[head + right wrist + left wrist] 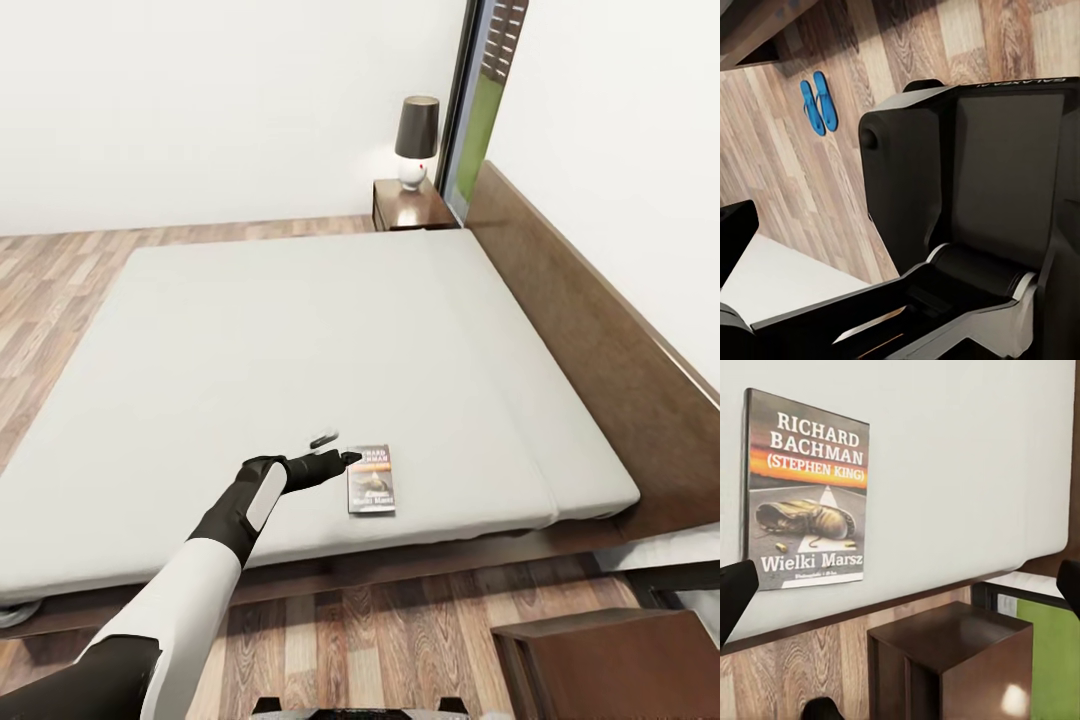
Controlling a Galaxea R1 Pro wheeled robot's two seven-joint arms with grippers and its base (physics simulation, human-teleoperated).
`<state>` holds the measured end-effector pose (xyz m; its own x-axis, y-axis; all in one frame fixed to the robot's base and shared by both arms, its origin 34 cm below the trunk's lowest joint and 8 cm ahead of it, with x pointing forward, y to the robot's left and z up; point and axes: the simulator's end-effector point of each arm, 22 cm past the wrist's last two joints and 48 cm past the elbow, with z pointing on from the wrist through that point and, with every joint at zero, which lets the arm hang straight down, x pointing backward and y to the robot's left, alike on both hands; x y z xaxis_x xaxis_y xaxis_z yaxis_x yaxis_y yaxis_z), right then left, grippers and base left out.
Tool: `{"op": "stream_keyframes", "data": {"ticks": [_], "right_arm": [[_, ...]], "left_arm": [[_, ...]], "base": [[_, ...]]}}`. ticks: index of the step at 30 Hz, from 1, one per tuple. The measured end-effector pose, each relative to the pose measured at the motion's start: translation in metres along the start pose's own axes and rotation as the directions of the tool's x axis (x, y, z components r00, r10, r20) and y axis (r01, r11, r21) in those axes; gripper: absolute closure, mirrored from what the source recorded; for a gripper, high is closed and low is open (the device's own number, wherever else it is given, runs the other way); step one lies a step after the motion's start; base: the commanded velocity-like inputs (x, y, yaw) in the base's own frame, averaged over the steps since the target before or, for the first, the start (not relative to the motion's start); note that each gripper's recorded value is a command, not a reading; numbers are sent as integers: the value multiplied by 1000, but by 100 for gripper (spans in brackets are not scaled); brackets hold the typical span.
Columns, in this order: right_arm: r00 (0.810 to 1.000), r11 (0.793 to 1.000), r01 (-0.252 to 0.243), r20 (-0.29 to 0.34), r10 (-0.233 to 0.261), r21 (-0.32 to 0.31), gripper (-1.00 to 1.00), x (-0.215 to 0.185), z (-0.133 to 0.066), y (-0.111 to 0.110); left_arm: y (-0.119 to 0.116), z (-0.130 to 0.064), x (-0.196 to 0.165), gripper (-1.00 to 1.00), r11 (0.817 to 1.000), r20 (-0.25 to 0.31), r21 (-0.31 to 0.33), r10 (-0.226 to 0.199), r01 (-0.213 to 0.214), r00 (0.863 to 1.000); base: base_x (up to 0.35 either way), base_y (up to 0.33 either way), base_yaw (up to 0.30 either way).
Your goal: In the bedroom, move the book from the bed onto either nightstand, and place the two sandals side by side next to the bed.
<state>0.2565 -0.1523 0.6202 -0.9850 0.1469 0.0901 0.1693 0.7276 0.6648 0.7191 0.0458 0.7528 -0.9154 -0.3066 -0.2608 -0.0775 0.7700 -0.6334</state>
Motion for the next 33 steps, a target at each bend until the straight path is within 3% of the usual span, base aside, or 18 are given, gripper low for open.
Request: {"op": "stream_keyframes", "data": {"ticks": [33], "right_arm": [[1000,1000,-17,-18,17,4,-100,10,2,-4]], "left_arm": [[11,9,11,-100,1000,-21,-9,-15,15,1000]], "base": [[76,0,0]]}}
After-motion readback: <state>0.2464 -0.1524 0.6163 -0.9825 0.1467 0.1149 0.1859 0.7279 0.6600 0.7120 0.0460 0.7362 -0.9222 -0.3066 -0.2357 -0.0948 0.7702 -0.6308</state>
